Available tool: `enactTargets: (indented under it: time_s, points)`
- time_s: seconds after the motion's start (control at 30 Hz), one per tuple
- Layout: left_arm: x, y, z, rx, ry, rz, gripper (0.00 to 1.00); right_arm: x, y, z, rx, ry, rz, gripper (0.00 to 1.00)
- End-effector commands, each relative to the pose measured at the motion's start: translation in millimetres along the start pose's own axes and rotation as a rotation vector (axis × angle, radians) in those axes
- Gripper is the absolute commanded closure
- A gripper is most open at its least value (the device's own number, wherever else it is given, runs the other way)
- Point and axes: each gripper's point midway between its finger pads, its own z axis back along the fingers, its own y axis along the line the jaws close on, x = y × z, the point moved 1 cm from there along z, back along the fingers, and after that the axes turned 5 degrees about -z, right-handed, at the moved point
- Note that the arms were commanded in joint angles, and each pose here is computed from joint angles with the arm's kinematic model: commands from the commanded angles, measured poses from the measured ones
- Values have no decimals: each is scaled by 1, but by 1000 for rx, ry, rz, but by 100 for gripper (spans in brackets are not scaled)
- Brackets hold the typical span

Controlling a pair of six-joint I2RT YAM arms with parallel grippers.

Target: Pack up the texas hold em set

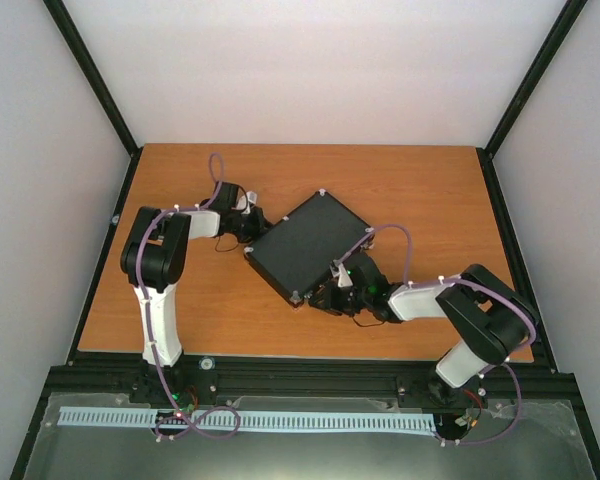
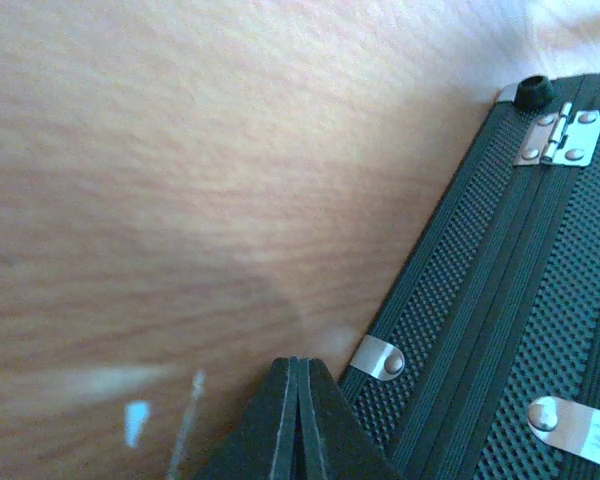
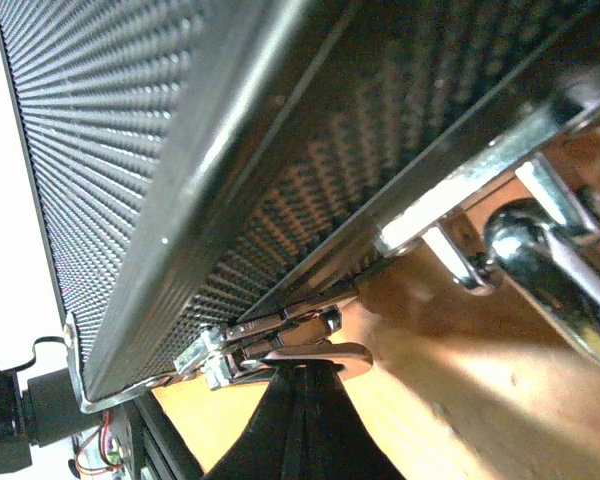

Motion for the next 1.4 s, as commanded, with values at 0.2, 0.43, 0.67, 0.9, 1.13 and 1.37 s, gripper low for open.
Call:
enactTargets:
  time_s: [0.2,0.43,0.67,0.9,1.13,1.37]
  points:
    - [-107,38,-21,105,287,148,99,50,-55,-45,-216,-165,-144,97]
    - [-127,37,-23,96,310,164,99,66,-74,-55,-272,-250,-231,97]
    - [-141,40,-23,82,331,189,99,53,-112,-61,-380,-246,-471,97]
    - [-141,35,-22,75,330,188,99,27,-152,-55,-493,-263,-700,97]
    - [-138,35,-22,81,329,184,99,53,-117,-46,-474,-283,-521,97]
    - [-118,28,-21,83,309,159,99,87,-47,5,-490,-314,-194,97]
